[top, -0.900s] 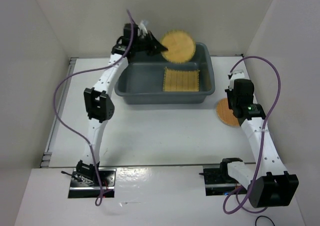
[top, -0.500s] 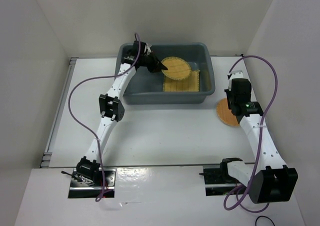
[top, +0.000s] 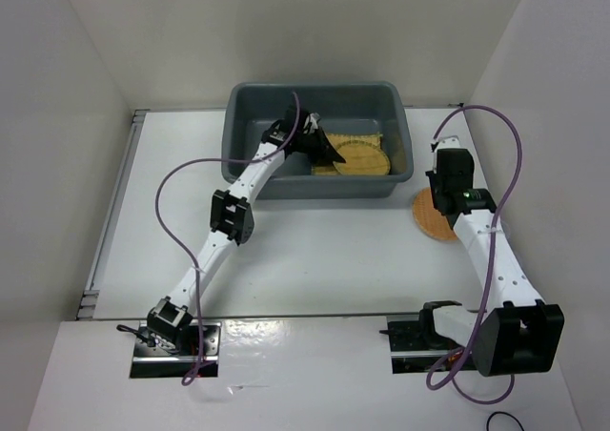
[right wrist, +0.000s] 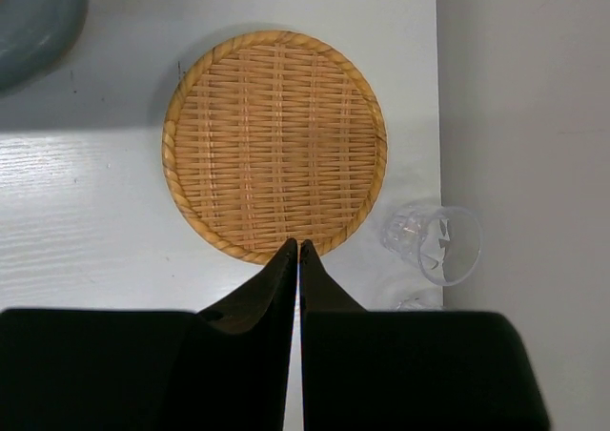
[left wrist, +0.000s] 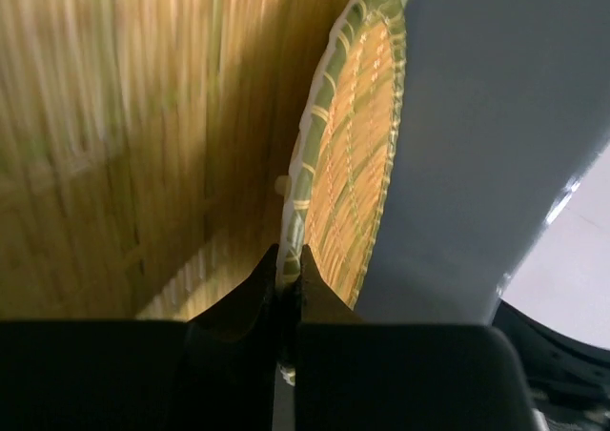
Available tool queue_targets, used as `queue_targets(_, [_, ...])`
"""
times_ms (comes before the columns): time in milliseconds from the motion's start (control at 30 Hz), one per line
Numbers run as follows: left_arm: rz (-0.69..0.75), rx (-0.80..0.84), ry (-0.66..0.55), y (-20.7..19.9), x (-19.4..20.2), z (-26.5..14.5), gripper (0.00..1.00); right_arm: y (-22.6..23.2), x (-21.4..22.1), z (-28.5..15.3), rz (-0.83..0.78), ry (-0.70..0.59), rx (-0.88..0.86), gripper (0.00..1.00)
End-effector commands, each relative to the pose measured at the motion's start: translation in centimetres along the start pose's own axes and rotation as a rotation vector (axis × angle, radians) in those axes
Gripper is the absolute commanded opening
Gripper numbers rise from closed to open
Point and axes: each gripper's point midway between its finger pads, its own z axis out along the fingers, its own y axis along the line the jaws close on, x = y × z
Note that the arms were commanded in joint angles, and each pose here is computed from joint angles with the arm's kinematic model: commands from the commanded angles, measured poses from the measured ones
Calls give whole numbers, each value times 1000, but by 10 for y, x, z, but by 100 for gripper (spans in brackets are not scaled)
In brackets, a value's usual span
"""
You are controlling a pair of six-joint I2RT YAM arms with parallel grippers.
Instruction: Place the mixed dishes into the plastic bin
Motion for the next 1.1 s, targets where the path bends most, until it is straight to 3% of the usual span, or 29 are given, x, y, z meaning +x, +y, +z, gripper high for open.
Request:
queue_targets(0, [46,63,16,-19,2,-6,5,-1,-7,4,26,-20,22,7])
queue_targets(200, [56,56,-10,-15,-9,-14,14,0,-8,7,23,-12,21,7])
queue_targets(267, [45,49,-16,-11,-14,-18,21,0,-8,7,23,-12,21,7])
queue_targets(300, [38,44,-12,-10,-13,-18,31,1,-7,9,19,-3,20,7])
queue_targets(333, [43,43,-22,-7,-18,-22,50,1,-7,9,19,-3,20,7])
queue_targets(433, [47,50,-35,-12,-24,-29,69,1,-7,9,19,-3,20,7])
queue_targets(467, [51,56,-48,-16,-29,-35,71,1,-7,9,19,-3,20,7])
queue_targets(600, [130,163,-88,-62,-39,-58,100,1,-7,9,19,-3,20,7])
queue_targets(667, [162,212,-115,-86,-44,-73,100,2,-5,11,16,5,18,7])
queue_targets(767, [317,311,-208,-158,-47,-123,100,2,-5,11,16,5,18,7])
queue_targets(800, [394,354,-253,-195,-41,-151,100,2,-5,11,16,5,18,7])
queue_targets(867, [467,357,-317,-223,-36,-177,100,2,-5,11,16,5,18,7])
queue_targets(900, [556,353,-312,-249,-8,-186,100,2,-5,11,16,5,18,7])
queue_targets(967, [624,297,-315,-260,18,-185,100,0,-5,11,16,7,29,5])
queue_targets(1000, [681,237,-248,-260,58,-172,100,0,-5,11,16,7,29,0])
queue_targets(1033, [688,165,-255,-253,68,-162,100,1,-4,12,16,7,29,0])
queue_targets(1067, [672,82,-188,-234,89,-150,100,1,-4,12,16,7,29,0])
